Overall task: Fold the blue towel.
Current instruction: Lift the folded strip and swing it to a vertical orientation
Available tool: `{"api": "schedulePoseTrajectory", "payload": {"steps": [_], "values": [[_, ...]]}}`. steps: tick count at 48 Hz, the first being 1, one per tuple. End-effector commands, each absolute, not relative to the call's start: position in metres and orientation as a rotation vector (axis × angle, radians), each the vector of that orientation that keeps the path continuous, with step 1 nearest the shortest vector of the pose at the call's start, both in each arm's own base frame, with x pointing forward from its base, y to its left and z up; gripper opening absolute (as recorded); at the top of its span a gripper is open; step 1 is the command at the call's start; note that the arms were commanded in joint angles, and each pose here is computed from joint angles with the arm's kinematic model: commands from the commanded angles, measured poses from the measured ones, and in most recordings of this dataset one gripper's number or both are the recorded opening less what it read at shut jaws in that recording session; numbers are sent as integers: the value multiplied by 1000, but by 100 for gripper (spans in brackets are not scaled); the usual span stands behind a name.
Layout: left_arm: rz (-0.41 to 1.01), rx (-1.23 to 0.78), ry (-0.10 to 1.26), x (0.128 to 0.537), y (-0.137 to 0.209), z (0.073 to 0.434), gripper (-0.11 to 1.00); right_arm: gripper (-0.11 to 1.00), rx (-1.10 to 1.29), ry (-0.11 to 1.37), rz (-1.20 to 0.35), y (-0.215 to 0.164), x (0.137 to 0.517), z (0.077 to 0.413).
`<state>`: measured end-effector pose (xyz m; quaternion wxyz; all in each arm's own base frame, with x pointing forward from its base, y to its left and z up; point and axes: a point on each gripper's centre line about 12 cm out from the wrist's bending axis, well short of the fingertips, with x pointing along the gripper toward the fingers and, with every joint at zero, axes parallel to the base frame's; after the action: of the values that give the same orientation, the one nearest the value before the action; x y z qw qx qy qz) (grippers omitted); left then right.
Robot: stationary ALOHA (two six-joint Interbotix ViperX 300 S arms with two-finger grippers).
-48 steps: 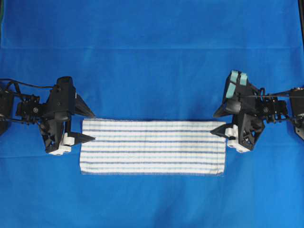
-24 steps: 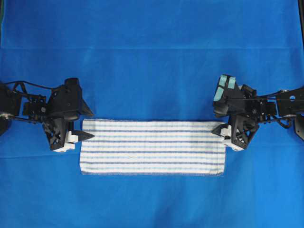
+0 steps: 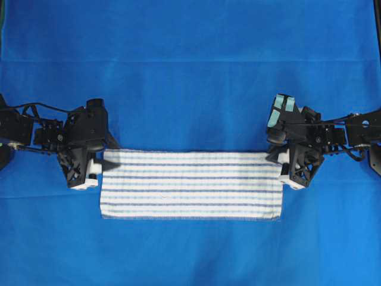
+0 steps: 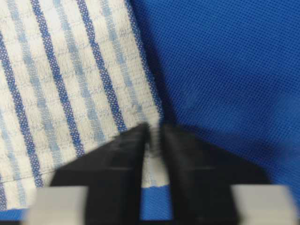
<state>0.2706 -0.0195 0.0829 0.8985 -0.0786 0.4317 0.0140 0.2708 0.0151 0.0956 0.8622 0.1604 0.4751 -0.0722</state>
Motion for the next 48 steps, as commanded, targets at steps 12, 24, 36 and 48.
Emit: {"api": "schedulePoseTrajectory", "payload": {"steps": [12, 24, 36, 48], "values": [[26, -162, 906, 273, -21, 86, 1, 1, 337, 974, -147, 15, 275, 101], [22, -164, 888, 275, -21, 109, 1, 1, 334, 924, -135, 15, 281, 129], [8, -176, 832, 269, -23, 161, 1, 1, 328, 851, -124, 13, 270, 180], [-8, -178, 772, 261, -25, 177, 1, 1, 309, 788, -113, 11, 260, 201]]}}
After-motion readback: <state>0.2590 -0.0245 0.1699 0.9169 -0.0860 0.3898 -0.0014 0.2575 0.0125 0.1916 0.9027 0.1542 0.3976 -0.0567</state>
